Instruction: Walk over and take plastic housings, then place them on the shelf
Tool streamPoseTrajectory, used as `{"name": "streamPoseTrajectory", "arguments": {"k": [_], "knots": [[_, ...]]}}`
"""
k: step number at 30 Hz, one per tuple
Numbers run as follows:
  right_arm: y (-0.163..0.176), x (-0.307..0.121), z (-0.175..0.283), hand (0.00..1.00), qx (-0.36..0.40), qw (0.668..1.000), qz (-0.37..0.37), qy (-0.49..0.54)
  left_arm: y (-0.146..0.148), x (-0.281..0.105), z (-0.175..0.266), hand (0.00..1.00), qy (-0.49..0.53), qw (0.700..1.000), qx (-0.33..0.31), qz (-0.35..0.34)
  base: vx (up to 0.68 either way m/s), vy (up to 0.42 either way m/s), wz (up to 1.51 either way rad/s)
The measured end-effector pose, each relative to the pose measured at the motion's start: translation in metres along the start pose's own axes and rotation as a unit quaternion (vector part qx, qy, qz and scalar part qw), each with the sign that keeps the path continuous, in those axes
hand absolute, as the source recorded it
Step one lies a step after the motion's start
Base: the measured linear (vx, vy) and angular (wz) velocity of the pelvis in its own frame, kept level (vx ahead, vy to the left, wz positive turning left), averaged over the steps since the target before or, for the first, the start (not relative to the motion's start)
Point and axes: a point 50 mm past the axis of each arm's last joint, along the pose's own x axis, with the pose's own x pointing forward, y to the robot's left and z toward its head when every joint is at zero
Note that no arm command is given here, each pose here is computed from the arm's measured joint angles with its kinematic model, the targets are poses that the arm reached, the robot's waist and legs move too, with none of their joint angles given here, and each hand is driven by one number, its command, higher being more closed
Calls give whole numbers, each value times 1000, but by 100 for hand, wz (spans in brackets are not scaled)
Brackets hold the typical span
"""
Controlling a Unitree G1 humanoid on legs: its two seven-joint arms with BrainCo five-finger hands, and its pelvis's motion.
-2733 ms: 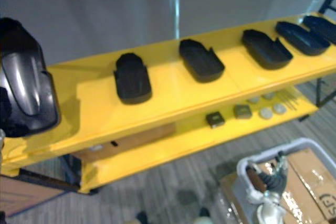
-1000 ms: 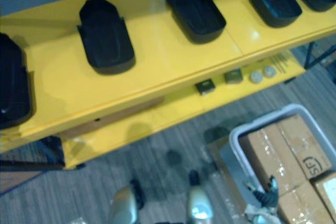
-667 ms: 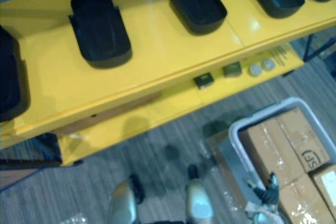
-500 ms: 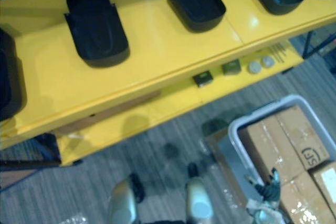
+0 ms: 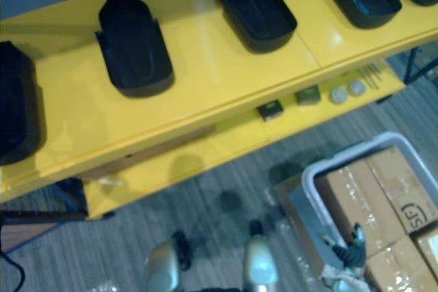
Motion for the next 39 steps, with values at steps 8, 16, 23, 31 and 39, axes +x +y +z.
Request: {"name": "streamPoseTrajectory", "arguments": {"k": [8,16,23,31,39], "knots": [[15,-15,-25,0,0,999,-6,53,14,-35,40,100,-151,972,-164,-76,98,-12,16],[12,-46,-63,0,-11,989,-42,140,81,-141,-62,100,8,960,-166,-227,56,-13,29],[5,-54,-72,0,-27,985,-58,158,125,-223,-113,100,169,912,-107,-357,-26,18,18],[-3,-51,-70,0,-39,986,-60,149,105,-265,-123,100,223,839,-141,-476,-24,-2,4],[-3,-36,-56,0,-38,991,-58,112,82,-263,-137,100,239,823,-139,-497,17,5,-8]]}}
